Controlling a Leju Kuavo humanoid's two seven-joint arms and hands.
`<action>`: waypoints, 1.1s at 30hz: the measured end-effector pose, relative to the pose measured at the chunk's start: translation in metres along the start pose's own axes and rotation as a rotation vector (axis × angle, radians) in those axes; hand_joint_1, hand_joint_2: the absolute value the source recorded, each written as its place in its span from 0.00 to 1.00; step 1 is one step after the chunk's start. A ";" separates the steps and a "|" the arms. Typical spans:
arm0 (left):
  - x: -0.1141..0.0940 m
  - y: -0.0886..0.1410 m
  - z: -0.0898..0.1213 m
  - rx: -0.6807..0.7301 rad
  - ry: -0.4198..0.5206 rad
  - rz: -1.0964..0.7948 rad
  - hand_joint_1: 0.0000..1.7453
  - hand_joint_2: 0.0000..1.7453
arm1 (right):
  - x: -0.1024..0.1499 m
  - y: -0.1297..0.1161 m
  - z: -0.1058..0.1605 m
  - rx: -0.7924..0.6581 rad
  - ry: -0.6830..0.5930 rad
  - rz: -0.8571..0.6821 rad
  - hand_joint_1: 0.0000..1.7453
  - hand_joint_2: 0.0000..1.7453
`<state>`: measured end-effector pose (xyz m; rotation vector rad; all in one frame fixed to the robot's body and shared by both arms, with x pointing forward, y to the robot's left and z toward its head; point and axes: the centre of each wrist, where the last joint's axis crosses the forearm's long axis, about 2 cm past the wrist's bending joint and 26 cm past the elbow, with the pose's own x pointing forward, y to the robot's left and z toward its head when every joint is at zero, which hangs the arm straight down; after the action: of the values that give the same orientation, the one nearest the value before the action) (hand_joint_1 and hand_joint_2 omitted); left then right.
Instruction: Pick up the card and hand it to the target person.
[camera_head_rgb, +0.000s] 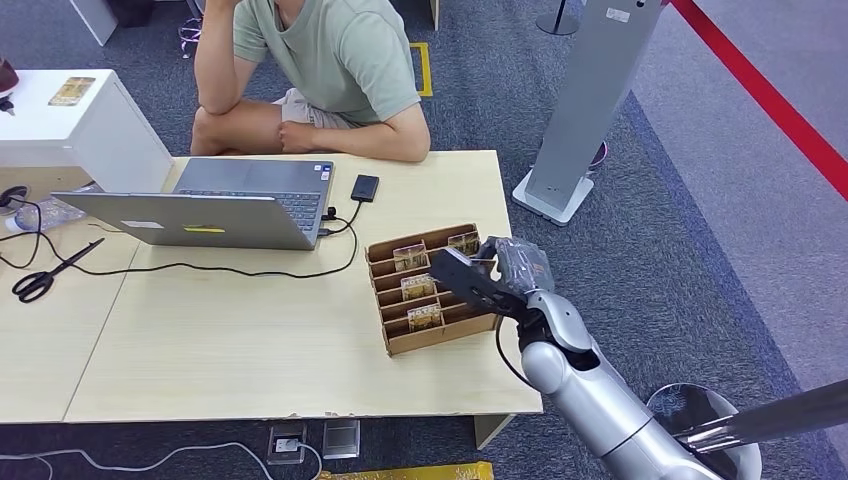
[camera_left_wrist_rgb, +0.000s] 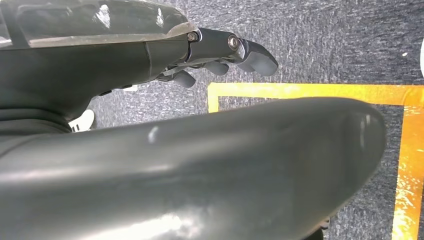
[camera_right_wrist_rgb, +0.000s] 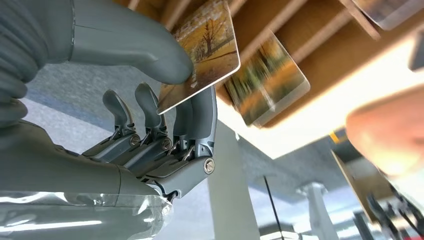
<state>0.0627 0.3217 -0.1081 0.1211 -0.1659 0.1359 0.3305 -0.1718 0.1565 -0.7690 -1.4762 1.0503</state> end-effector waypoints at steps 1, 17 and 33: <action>0.000 0.000 0.000 0.000 -0.001 0.001 0.00 0.00 | 0.001 -0.004 0.001 -0.018 -0.007 -0.005 0.79 1.00; 0.000 0.000 0.000 0.007 0.001 0.020 0.00 0.00 | 0.021 -0.065 0.023 -0.226 -0.176 -0.103 0.79 1.00; 0.003 -0.002 0.000 -0.007 -0.033 -0.023 0.00 0.00 | 0.049 -0.095 -0.074 -0.176 -0.214 -0.056 0.79 1.00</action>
<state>0.0657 0.3201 -0.1078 0.1178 -0.1979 0.1108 0.4030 -0.1508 0.2627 -0.7510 -1.7811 0.9929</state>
